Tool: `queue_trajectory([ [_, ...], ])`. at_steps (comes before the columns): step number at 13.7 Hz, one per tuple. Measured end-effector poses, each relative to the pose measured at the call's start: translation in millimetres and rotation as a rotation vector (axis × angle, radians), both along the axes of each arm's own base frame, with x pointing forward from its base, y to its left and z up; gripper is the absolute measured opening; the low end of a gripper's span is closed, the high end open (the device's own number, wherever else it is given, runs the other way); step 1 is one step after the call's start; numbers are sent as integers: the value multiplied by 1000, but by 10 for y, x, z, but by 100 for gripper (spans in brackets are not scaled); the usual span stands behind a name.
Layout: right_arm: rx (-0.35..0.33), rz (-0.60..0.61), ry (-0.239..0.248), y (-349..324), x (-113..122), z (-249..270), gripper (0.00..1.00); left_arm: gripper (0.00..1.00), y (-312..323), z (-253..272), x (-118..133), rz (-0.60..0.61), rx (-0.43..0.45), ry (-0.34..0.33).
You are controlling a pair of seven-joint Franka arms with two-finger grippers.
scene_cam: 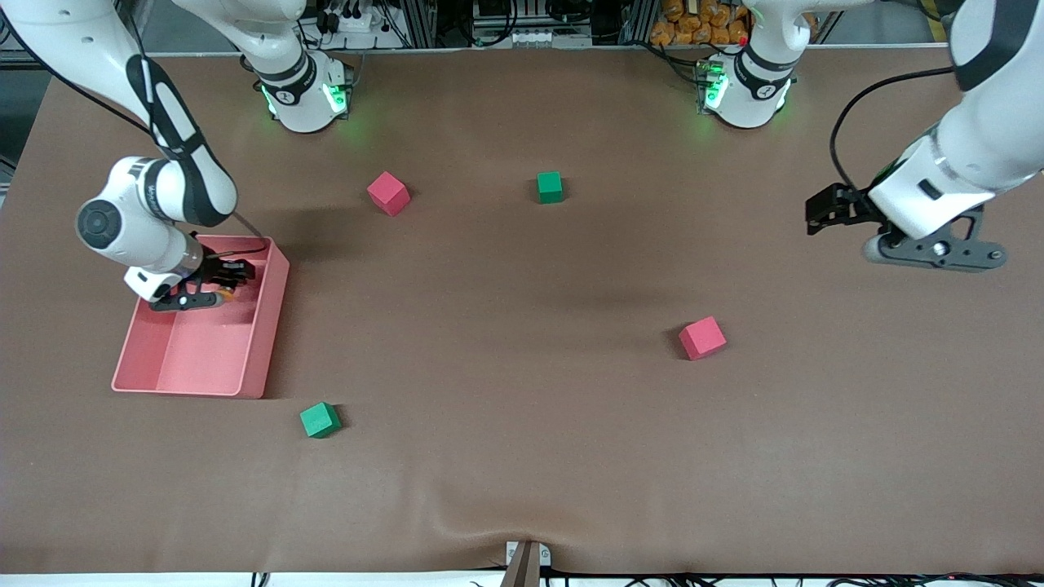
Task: Place and upright button with both arms
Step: 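Close the right gripper on the button's black body, then lift the button out of the tray with the right gripper while the left gripper approaches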
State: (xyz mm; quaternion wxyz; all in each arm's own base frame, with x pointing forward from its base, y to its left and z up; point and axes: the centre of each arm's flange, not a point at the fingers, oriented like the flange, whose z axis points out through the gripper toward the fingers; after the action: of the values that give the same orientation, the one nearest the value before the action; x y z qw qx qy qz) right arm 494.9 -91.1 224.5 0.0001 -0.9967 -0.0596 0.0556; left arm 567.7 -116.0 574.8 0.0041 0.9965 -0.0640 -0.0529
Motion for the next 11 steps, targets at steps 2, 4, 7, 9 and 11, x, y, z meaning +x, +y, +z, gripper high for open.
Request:
queue_trajectory([
  [2, -2, 38, -19, -21, 172, 409, 42, 100, -64, -58, 42, -5, -2, 8],
  [4, 4, 80, 14, 28, 372, 826, 42, 100, -130, -86, 66, 4, -2, 11],
  [7, 7, 148, 53, 389, 651, 1338, 42, 100, -132, -54, 103, 11, -5, 2],
  [9, 8, 217, 50, 789, 732, 1422, 42, 100, -102, -8, 126, 17, -8, -8],
  [11, 41, 285, 46, 1333, 772, 1380, 42, 100, -80, -44, 152, 21, -8, -3],
])
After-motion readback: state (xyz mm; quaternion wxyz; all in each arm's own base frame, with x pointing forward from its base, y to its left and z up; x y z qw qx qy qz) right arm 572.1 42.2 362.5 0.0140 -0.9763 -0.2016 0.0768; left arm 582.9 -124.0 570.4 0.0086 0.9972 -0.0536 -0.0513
